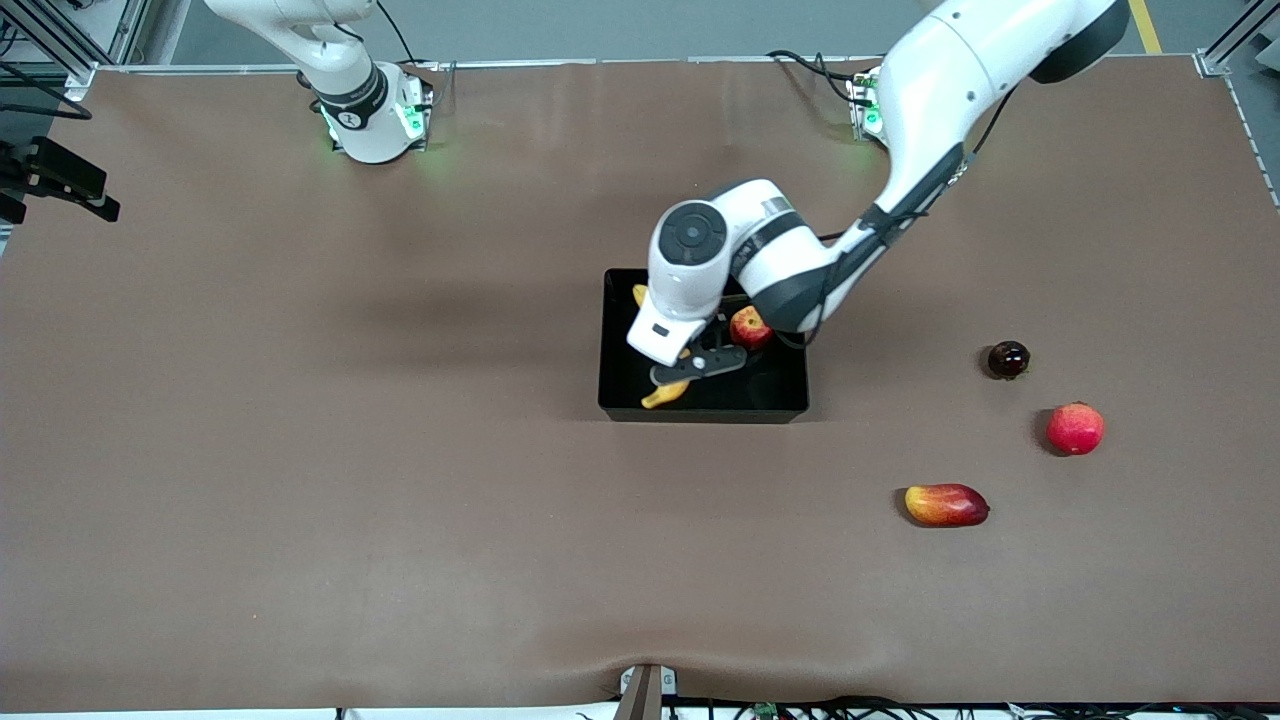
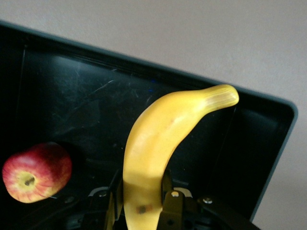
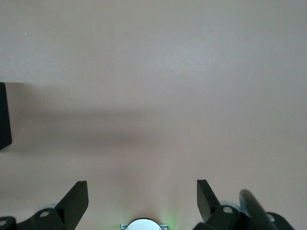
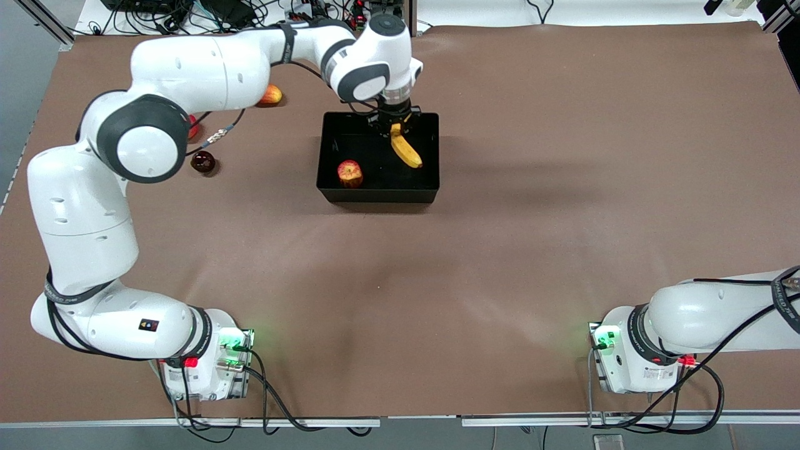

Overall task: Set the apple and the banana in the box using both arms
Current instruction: 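Lower the banana into the box and open the left gripper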

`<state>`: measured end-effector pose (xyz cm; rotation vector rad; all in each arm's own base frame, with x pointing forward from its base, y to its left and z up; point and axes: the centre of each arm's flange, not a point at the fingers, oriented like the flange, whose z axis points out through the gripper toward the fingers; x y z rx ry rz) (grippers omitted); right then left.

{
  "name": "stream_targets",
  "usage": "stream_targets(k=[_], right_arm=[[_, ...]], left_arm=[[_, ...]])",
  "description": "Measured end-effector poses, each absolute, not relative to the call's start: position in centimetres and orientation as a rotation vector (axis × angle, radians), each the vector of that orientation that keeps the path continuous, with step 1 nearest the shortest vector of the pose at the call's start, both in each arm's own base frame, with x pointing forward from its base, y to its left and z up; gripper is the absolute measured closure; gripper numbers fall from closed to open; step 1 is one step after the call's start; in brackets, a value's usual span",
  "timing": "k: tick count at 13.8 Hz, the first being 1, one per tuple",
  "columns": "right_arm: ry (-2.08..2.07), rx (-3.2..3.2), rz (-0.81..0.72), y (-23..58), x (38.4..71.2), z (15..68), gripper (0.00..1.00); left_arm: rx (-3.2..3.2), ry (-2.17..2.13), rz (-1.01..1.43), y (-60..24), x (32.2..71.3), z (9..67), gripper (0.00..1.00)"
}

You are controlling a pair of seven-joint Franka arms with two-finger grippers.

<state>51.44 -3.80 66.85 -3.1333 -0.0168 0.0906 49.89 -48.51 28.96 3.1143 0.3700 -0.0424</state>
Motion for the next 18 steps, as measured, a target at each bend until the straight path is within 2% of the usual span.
stream_targets(k=[4,9,10,13,16,18], right_arm=[[-0.012,-3.133,0.091,-3.9,51.4,66.8,0.00],[-0.011,-3.133,0.092,-4.0,51.4,66.8,0.00],[-0.011,-3.133,0.092,-4.0,51.4,66.8,0.00],[-0.010,-3.133,0.093,-4.0,51.4,66.8,0.00],[-0.010,-3.133,0.094,-4.0,51.4,66.8,0.00],[-0.010,-3.133,0.094,-4.0,51.4,66.8,0.00]], left_arm=[[3.130,0.344,-0.059,-50.0,48.6,25.6,0.66],[3.121,0.372,-0.008,-49.7,49.9,22.1,0.66],[3.124,0.377,-0.002,-49.8,49.9,22.0,0.61],[3.084,0.444,0.052,-50.0,51.4,24.2,0.30],[3.022,0.555,0.192,-48.2,54.6,31.3,0.01],[3.012,0.650,0.304,-44.0,57.2,38.1,0.00]])
